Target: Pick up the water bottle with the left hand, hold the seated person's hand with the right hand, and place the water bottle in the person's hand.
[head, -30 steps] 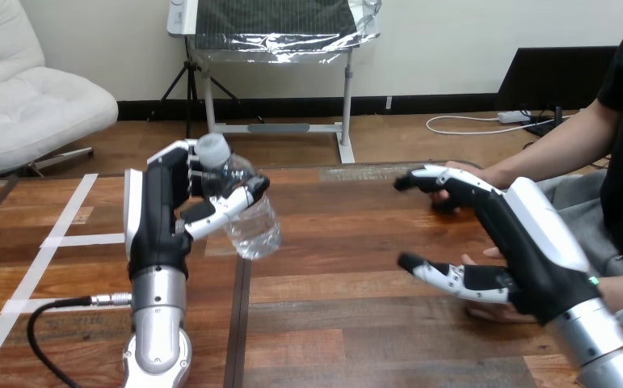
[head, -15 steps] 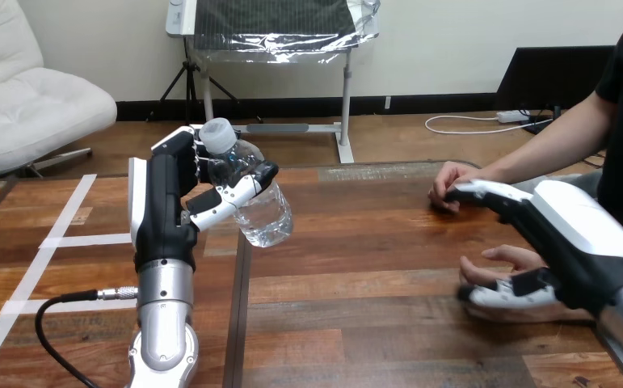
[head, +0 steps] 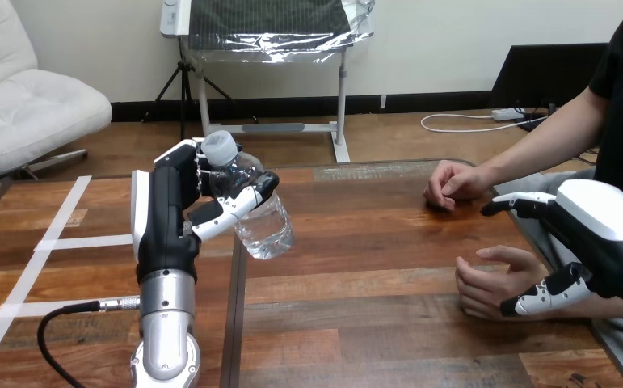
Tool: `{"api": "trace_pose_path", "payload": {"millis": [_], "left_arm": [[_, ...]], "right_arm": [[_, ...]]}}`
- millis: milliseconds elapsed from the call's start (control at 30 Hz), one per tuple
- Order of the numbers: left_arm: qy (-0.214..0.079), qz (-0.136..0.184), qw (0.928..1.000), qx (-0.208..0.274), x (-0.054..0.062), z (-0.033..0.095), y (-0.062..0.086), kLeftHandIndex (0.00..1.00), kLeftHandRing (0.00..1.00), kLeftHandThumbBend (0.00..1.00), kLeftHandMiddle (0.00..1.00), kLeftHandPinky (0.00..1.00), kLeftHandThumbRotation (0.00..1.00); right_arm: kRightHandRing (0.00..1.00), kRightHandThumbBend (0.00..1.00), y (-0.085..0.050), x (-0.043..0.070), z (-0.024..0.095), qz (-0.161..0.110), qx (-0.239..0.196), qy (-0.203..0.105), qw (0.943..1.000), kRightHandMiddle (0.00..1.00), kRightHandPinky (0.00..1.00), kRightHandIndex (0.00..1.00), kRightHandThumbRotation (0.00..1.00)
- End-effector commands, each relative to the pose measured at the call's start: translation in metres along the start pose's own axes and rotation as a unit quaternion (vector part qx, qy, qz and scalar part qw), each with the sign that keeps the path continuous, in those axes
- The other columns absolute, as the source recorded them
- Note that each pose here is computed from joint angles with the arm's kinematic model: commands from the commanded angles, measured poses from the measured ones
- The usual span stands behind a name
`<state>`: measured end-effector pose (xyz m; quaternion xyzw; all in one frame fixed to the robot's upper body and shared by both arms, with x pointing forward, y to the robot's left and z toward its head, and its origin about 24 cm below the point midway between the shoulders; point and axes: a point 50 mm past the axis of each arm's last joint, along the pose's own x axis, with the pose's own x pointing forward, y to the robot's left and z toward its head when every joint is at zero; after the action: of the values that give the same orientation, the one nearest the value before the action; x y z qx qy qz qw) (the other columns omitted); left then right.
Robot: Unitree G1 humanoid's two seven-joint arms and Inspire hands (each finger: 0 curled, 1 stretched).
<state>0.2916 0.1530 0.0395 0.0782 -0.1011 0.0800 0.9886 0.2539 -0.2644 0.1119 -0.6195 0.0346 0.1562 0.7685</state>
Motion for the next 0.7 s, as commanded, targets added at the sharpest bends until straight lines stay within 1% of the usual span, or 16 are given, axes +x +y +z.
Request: {"api": "trace_pose_path", "payload": {"millis": [0,333,433,667], "left_arm": [[-0.064,0.01,0.9978,-0.014,0.015,0.029,-0.002,0.5,0.41,0.62,0.44,0.41,0.0],[-0.06,0.009,0.9981,-0.013,0.015,0.027,-0.002,0.51,0.41,0.62,0.44,0.41,0.0],[-0.058,0.011,0.9982,-0.013,0.015,0.027,-0.002,0.51,0.41,0.62,0.44,0.41,0.0],[-0.06,0.01,0.998,-0.016,0.015,0.026,-0.002,0.5,0.41,0.62,0.44,0.4,0.0]], "right_arm": [[0.86,0.86,-0.028,0.005,-0.001,-0.007,-0.041,0.02,0.999,0.88,0.77,0.83,0.0],[0.88,0.85,-0.027,0.006,-0.006,0.025,-0.053,0.051,0.997,0.9,0.78,0.85,0.0],[0.88,0.84,-0.027,0.006,-0.008,0.035,-0.061,0.061,0.9956,0.9,0.78,0.85,0.0],[0.91,0.82,-0.026,0.007,-0.014,0.068,-0.069,0.095,0.9907,0.92,0.81,0.88,0.0]]}}
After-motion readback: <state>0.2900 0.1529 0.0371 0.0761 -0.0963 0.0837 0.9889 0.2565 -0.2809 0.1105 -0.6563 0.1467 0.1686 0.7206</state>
